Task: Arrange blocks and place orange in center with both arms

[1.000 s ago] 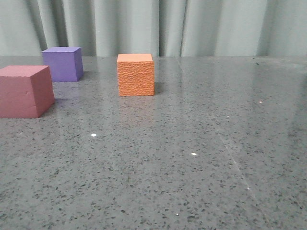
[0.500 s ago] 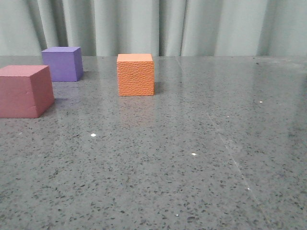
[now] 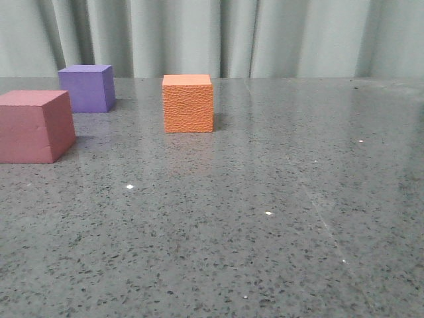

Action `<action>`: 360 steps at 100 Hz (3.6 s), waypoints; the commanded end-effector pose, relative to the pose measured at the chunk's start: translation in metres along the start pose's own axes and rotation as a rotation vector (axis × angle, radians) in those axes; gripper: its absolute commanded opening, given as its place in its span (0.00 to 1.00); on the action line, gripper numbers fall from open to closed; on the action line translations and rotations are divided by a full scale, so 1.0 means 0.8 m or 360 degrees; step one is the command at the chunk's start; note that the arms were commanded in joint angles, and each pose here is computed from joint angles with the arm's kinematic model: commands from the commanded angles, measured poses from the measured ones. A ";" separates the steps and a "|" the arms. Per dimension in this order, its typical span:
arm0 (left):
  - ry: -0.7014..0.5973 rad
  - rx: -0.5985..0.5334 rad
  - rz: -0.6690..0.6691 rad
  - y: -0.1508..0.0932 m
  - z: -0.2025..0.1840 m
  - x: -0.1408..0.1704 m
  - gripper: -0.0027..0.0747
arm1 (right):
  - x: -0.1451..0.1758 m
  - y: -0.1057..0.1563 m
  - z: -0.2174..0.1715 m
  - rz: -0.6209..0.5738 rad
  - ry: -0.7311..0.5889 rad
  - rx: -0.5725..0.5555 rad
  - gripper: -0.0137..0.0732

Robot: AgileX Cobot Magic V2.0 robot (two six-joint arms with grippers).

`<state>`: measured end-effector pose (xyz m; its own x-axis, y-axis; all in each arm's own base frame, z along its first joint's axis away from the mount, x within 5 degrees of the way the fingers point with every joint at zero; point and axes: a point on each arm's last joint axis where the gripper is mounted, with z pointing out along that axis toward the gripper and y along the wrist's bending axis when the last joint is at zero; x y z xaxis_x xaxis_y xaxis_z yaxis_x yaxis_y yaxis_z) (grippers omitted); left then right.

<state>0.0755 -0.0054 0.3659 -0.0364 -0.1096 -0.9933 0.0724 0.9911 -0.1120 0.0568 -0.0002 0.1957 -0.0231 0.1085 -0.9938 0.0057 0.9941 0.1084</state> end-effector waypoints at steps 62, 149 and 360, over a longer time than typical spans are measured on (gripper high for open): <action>0.0435 -0.0065 -0.0011 -0.011 0.133 -0.074 0.02 | -0.017 0.002 -0.004 -0.0016 -0.0193 -0.0011 0.08; 0.0387 -0.0022 0.0061 -0.019 0.145 -0.081 0.84 | -0.017 0.002 -0.004 -0.0016 -0.0193 -0.0011 0.08; 0.1043 0.0182 -0.0035 -0.277 0.352 0.045 0.75 | -0.017 0.002 -0.004 -0.0016 -0.0193 -0.0011 0.08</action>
<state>0.3460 -0.2524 0.3142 -0.6992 0.0273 -0.7144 0.1543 0.9815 -0.1135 0.0568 -0.0002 0.1958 -0.0215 0.1071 -0.9940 0.0055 0.9942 0.1070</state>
